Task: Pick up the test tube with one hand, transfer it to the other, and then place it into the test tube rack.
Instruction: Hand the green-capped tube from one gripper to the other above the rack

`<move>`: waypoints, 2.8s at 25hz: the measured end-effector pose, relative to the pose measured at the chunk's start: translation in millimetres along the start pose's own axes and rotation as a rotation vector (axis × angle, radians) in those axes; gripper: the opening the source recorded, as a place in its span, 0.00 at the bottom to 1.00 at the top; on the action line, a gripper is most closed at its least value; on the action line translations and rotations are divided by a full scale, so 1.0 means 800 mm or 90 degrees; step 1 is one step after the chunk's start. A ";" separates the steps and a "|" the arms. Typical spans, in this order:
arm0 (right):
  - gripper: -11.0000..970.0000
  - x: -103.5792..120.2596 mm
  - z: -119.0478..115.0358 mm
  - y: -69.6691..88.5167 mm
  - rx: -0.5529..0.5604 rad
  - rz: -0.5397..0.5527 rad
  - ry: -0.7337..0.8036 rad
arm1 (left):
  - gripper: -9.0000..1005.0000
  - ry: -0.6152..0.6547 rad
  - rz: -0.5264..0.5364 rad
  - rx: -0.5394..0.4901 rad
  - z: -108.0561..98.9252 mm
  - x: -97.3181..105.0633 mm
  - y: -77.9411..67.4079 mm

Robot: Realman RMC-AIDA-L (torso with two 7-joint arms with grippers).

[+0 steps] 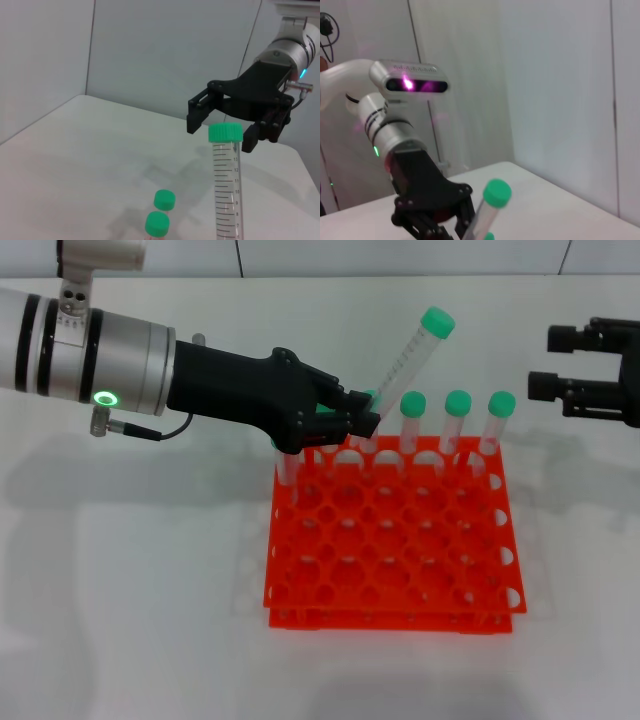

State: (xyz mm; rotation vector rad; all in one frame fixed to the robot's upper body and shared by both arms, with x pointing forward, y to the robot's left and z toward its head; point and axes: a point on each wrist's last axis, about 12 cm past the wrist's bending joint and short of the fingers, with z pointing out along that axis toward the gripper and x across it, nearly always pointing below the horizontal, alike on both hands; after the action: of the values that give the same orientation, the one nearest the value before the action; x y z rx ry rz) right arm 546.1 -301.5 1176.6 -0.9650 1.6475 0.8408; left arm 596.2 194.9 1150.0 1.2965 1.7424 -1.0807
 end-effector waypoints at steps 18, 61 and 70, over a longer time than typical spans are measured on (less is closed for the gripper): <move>0.68 -0.021 0.021 0.008 -0.057 -0.015 -0.041 | 0.21 -0.010 0.001 0.009 0.006 -0.002 -0.003; 0.56 -0.035 0.060 0.009 -0.092 -0.035 -0.062 | 0.21 -0.016 0.013 0.025 0.014 -0.005 -0.008; 0.41 -0.035 0.063 0.009 -0.096 -0.035 -0.062 | 0.21 -0.016 0.018 0.024 0.014 -0.008 -0.008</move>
State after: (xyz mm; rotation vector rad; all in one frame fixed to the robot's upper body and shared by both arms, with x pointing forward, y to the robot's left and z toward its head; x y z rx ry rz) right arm 565.1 -248.6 1191.4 -1.0520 1.4842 0.9697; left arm 591.9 181.4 1152.3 1.3207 1.6876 -1.1138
